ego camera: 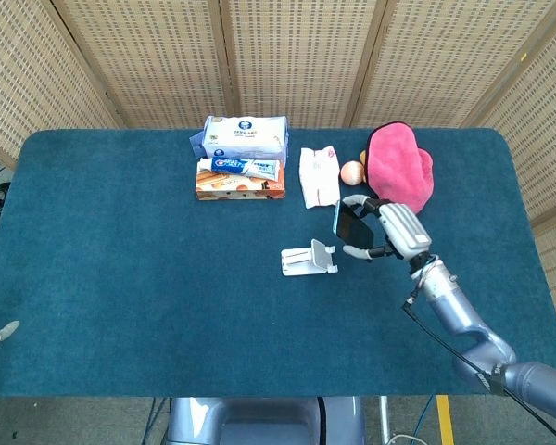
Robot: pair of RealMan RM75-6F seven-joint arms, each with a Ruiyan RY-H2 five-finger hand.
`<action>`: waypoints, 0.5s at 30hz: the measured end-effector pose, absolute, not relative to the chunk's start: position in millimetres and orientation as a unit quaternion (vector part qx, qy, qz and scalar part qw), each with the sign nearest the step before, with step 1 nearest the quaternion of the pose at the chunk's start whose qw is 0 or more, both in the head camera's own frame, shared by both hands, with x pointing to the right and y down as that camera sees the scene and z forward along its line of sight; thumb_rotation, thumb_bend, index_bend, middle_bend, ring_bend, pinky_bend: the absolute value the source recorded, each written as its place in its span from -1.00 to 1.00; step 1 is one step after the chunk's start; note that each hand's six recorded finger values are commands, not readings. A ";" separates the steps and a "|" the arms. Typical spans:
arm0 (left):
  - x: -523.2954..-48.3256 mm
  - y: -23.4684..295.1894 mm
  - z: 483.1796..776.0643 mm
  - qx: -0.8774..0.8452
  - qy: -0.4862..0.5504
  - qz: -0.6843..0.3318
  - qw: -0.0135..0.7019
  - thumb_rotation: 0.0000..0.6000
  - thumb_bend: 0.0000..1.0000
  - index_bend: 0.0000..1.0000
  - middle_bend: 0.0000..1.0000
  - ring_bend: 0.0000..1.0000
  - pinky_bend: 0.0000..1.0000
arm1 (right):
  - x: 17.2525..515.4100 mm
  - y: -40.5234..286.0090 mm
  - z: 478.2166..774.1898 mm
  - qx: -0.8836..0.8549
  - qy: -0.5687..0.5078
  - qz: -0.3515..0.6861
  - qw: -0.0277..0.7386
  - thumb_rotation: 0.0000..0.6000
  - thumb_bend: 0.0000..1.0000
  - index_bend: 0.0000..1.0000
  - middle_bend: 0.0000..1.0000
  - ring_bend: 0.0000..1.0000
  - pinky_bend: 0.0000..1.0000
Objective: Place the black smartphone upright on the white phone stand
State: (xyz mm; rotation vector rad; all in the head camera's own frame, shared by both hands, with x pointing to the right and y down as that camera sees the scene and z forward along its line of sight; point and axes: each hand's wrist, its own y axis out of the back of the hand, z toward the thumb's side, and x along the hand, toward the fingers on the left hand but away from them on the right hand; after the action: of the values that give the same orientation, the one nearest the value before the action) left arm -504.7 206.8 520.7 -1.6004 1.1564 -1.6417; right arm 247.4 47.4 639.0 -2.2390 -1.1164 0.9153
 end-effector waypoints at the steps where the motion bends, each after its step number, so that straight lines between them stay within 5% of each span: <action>1: -504.9 205.7 521.8 -0.597 0.431 -0.615 0.283 1.00 -1.00 -1.00 -1.00 -1.00 -1.00 | 244.9 46.9 643.8 -0.820 -0.406 0.328 0.235 1.00 0.11 -0.08 0.08 -0.18 -0.36; 15: -504.7 198.7 530.6 -0.593 0.424 -0.627 0.275 1.00 -1.00 -1.00 -1.00 -1.00 -1.00 | 201.5 57.8 686.8 -0.859 -0.369 0.274 0.227 1.00 0.11 -0.08 0.08 -0.18 -0.36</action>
State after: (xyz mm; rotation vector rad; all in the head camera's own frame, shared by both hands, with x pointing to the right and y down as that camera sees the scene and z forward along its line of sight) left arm -504.7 198.7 530.6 -1.5924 1.1390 -1.6859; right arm 201.5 57.8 686.8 -2.3657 -1.0165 0.7538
